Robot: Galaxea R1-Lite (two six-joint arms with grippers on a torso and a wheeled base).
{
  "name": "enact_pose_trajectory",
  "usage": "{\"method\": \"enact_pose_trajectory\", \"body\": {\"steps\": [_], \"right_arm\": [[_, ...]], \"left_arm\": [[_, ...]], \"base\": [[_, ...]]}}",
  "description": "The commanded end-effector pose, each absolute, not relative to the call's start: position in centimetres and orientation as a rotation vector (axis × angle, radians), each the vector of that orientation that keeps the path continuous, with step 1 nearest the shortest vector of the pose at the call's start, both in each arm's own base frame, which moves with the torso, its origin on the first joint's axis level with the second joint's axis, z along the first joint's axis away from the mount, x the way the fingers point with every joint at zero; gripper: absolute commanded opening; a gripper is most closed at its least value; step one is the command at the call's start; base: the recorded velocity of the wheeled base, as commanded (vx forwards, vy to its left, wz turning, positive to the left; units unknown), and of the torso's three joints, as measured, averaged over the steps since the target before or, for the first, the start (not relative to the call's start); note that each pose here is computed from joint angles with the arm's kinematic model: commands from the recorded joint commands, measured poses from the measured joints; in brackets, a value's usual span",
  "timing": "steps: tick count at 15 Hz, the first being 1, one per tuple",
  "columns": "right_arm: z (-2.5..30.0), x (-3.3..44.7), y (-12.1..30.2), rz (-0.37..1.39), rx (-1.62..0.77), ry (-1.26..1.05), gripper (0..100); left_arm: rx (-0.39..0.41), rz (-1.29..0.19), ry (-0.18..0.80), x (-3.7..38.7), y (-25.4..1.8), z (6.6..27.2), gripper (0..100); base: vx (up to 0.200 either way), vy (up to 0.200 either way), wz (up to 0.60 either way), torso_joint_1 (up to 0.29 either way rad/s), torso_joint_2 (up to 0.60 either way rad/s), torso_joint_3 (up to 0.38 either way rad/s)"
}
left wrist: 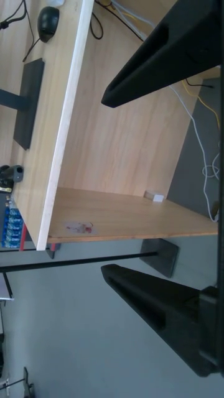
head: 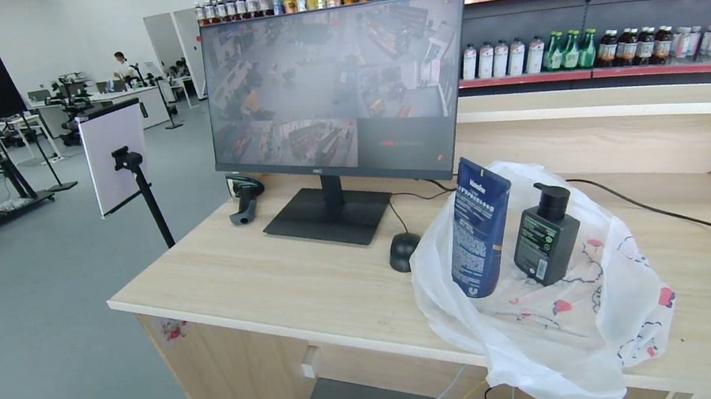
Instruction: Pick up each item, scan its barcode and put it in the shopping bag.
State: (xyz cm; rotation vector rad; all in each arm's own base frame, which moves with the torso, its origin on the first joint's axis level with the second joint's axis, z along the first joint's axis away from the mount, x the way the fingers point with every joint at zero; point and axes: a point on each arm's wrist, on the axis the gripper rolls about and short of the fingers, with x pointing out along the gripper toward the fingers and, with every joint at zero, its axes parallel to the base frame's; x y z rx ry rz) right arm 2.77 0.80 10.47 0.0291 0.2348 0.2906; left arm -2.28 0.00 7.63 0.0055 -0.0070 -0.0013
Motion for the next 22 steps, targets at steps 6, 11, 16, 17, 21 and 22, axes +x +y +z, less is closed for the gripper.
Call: {"method": "enact_pose_trajectory", "body": {"steps": [6,11,16,17,21,22], "right_arm": [[8.2,-1.1,-0.3,0.128,0.035,0.156,100],[7.7,-1.7,-0.2,-0.055,0.033,0.077,100],[7.6,-2.3,-0.1,-0.052,0.031,-0.001,100],[7.6,-2.3,-0.1,-0.052,0.014,0.001,100],[7.6,-2.3,-0.1,-0.051,0.003,0.001,100],[7.6,-2.3,-0.1,-0.051,0.008,0.001,100]], "left_arm": [[0.006,-0.002,-0.008,-2.3,0.0,7.6,100],[0.006,0.0,-0.008,-2.3,0.0,7.6,100],[0.005,-0.002,-0.008,-2.3,0.0,7.6,100],[0.005,-0.002,-0.008,-2.3,0.0,7.6,100],[0.005,-0.002,-0.008,-2.3,0.0,7.6,100],[0.003,0.0,-0.008,-2.3,0.0,7.6,100]], "base": [[0.0,0.0,0.0,0.0,0.0,0.0],[0.0,0.0,0.0,0.0,0.0,0.0],[0.0,0.0,0.0,0.0,0.0,0.0],[0.0,0.0,0.0,0.0,0.0,0.0],[-0.2,0.0,0.0,0.008,0.0,0.001],[-0.2,0.0,0.0,-0.012,-0.01,0.002]]}}
